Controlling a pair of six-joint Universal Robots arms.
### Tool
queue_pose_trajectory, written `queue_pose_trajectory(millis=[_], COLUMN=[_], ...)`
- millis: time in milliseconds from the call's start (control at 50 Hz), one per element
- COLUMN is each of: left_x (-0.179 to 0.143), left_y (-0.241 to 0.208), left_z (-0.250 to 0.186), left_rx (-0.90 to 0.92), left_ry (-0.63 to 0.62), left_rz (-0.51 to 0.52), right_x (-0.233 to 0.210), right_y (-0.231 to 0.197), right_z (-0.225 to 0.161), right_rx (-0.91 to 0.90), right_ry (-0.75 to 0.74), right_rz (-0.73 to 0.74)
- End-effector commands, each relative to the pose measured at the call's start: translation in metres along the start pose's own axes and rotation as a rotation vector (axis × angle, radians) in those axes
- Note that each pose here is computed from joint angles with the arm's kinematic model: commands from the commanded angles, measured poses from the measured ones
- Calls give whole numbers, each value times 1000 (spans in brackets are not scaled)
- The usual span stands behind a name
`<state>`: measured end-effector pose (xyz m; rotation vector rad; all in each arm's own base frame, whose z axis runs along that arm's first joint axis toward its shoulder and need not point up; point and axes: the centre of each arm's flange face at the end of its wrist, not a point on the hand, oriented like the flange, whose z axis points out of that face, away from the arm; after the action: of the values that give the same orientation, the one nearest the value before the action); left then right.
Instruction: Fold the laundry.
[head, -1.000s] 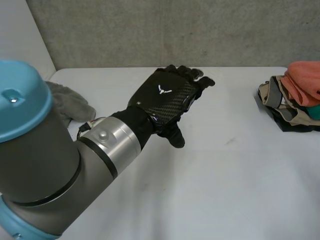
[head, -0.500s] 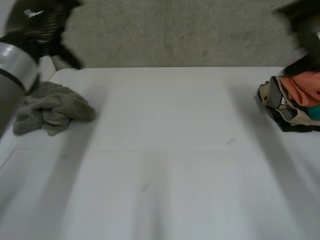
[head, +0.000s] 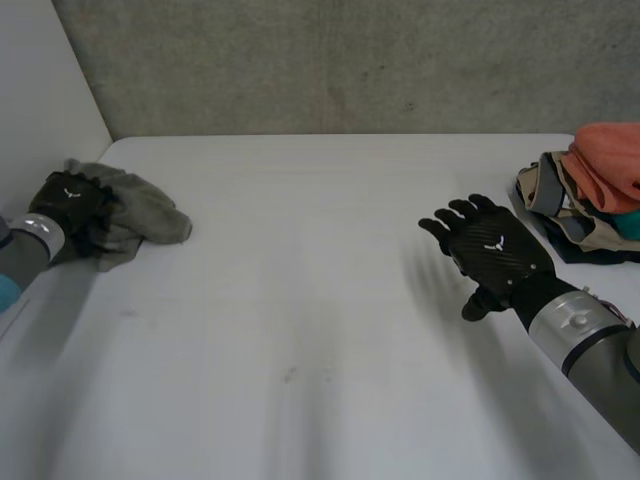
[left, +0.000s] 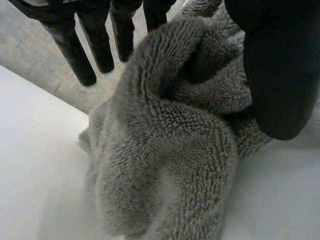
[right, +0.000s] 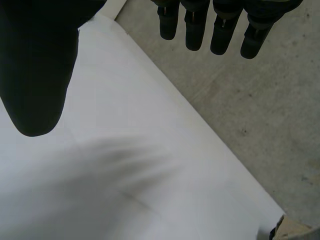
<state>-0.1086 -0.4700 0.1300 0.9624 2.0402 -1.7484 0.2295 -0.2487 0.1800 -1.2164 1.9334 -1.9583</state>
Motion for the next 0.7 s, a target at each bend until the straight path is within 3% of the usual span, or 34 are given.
queue_pose_trajectory(millis=[20, 220, 300, 360, 460, 520, 620, 700], left_x=[0, 19, 13, 32, 76, 102, 187, 222], left_y=[-4, -50, -104, -152, -212, -219, -218, -208], left_z=[15, 5, -34, -73, -149, -173, -205, -205], left_rx=[55, 163, 249, 338, 464, 474, 446, 413], left_ry=[-28, -16, -2, 69, 240, 322, 539, 609], left_rz=[-75, -98, -148, -230, -357, -374, -329, -256], right_x=[-4, 8, 19, 28, 39, 40, 41, 41], right_y=[9, 10, 4, -4, -10, -10, -10, -10], right_z=[-5, -5, -4, -5, -7, -7, -7, -6], right_rx=[-29, -48, -48, -35, -37, -41, -35, -30], right_ry=[-6, 67, 128, 179, 255, 265, 269, 265], right_rz=[23, 17, 7, -3, -5, 11, 60, 83])
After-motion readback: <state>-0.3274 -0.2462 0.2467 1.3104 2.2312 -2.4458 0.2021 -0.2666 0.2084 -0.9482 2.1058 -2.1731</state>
